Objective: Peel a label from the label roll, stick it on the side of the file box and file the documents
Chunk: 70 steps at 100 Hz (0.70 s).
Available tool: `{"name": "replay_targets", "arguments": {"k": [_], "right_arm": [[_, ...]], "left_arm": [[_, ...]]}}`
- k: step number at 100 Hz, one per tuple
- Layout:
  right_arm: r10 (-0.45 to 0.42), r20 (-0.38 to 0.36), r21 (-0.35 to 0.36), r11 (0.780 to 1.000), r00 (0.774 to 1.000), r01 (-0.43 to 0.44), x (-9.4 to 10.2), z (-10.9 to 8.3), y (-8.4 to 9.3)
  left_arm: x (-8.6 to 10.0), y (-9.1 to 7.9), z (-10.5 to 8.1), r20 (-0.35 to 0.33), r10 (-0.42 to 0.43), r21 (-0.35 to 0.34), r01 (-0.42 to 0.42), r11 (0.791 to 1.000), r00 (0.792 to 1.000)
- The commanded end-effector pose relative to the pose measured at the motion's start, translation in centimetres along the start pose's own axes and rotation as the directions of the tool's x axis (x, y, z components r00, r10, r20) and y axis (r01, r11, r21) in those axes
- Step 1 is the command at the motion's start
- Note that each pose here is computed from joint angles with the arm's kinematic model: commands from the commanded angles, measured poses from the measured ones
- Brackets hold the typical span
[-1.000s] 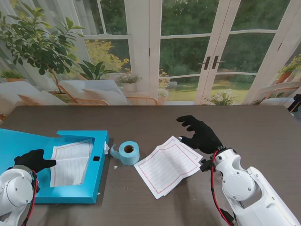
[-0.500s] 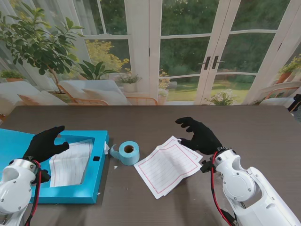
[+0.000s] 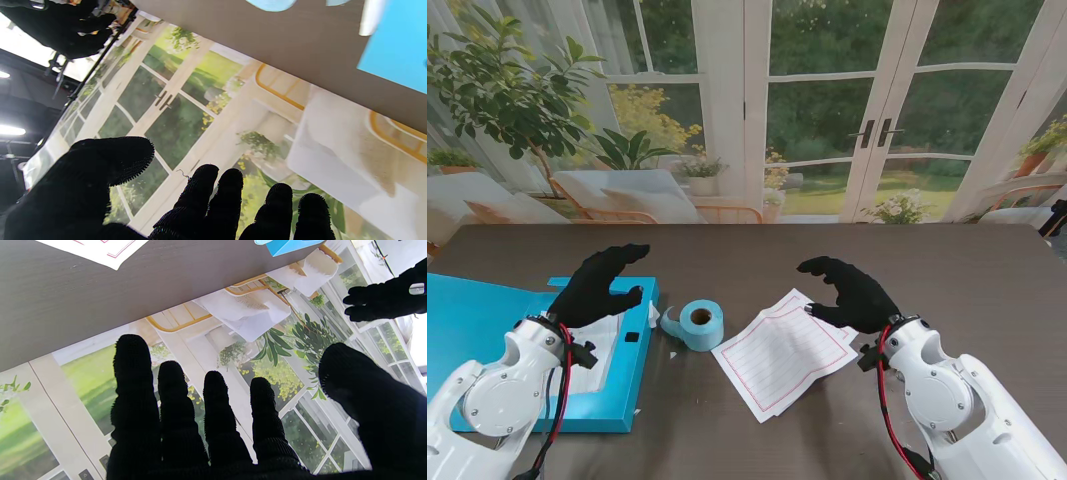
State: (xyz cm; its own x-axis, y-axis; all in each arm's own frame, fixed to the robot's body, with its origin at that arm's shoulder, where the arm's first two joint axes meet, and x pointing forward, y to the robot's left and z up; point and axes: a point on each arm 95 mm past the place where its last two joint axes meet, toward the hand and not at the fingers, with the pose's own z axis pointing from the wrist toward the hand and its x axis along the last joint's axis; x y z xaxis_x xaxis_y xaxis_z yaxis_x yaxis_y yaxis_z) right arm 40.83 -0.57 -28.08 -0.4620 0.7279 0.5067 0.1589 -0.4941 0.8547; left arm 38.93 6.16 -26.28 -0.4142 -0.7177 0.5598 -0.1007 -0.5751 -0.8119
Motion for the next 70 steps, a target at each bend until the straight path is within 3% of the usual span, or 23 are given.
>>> {"name": "replay_targets", "arguments": {"k": [1, 22, 42, 60, 70], "right_arm": [[-0.007, -0.003, 0.027, 1.000, 1.000, 0.007, -0.1, -0.3, -0.5], [-0.056, -0.020, 0.048, 0.997, 0.998, 0.057, -0.3, -0.4, -0.7], [-0.140, -0.050, 0.118, 0.982, 0.989, 0.145, -0.9, -0.9, -1.1], [-0.285, -0.071, 0.224, 0.929, 0.956, 0.294, -1.7, -1.6, -1.6], [-0.375, -0.084, 0.272, 0.883, 0.923, 0.383, -2.1, -2.2, -2.1]], "left_arm": [[0.3, 1.0, 0.5, -0.022, -0.045, -0.001, 0.045, 0.999, 0.999], [0.6, 2.9, 1.2, -0.068, -0.110, 0.005, 0.111, 0.994, 0.992], [0.8, 3.8, 1.6, -0.096, -0.156, 0.013, 0.158, 0.987, 0.983], [0.9, 4.2, 1.6, -0.098, -0.166, 0.003, 0.167, 0.986, 0.981], [0.9, 4.1, 1.5, -0.097, -0.178, 0.001, 0.179, 0.984, 0.979]]}}
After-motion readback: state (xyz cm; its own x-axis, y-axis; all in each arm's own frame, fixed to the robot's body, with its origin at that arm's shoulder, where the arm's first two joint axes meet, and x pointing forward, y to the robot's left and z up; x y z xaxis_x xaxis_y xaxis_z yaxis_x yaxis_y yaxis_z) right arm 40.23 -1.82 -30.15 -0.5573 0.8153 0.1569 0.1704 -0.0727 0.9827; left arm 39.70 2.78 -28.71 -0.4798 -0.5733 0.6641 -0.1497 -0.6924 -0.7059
